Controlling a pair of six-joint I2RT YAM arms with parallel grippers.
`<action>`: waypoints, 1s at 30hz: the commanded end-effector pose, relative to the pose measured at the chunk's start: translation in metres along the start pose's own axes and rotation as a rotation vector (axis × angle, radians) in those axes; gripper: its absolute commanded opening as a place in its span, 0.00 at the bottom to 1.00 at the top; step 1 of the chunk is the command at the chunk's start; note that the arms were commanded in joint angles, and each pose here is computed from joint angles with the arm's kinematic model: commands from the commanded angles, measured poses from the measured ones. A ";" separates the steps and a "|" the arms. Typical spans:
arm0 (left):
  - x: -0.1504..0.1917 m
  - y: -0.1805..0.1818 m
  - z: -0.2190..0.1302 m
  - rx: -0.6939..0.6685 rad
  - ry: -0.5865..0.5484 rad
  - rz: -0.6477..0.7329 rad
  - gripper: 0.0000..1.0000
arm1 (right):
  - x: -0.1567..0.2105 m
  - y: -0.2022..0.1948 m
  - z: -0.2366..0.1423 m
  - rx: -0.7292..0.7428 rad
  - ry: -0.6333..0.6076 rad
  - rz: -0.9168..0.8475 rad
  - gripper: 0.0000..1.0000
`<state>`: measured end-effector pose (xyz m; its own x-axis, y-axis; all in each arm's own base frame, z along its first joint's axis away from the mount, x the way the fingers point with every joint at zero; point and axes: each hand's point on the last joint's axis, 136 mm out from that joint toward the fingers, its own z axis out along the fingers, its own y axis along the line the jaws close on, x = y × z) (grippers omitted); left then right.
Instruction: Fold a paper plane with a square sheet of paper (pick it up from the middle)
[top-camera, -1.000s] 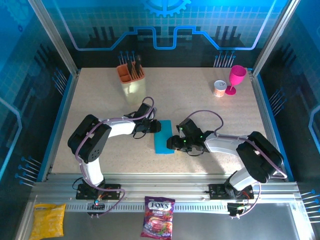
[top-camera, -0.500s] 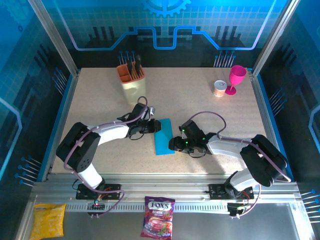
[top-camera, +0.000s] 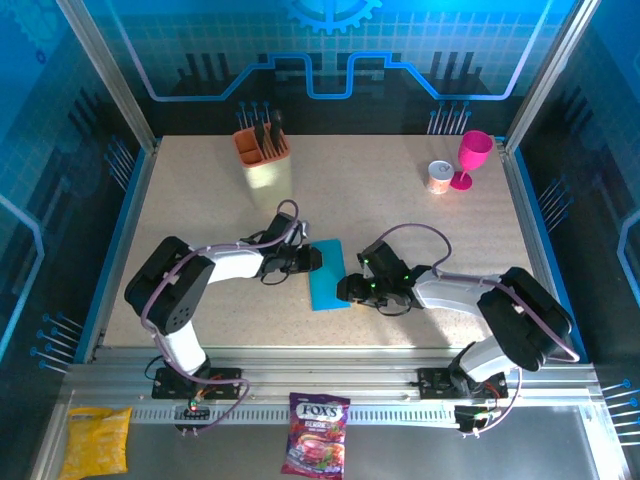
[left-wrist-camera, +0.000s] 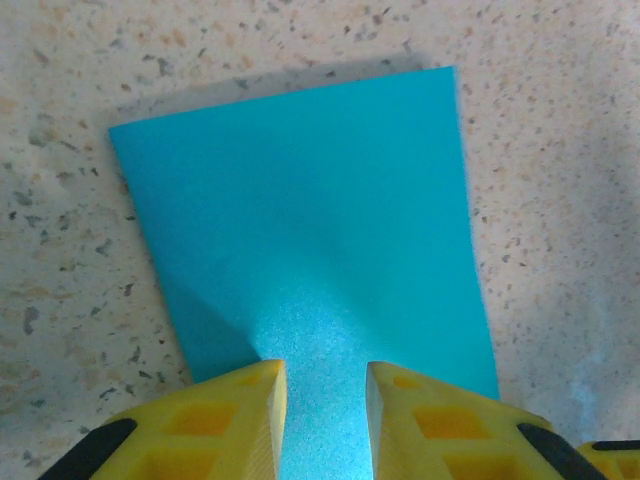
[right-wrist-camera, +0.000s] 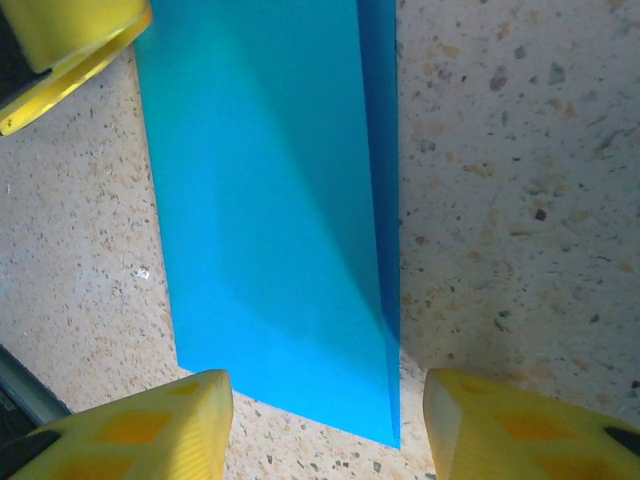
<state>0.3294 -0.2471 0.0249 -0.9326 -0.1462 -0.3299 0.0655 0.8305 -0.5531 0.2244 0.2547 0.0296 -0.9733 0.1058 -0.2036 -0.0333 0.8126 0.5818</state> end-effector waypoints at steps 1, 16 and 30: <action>0.009 0.010 0.007 -0.023 0.017 0.007 0.28 | 0.001 0.006 0.003 -0.023 0.015 -0.007 0.55; 0.014 0.017 0.010 -0.041 0.027 0.010 0.28 | -0.006 0.022 0.001 -0.060 0.017 -0.036 0.50; 0.014 0.014 0.009 -0.030 0.026 0.013 0.28 | -0.025 0.030 0.009 -0.119 0.015 -0.014 0.48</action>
<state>0.3305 -0.2470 0.0206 -0.9297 -0.1462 -0.3381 0.0703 0.8305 -0.5526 0.2376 0.2732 0.0370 -0.9778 0.0858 -0.1910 -0.0559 0.7723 0.6329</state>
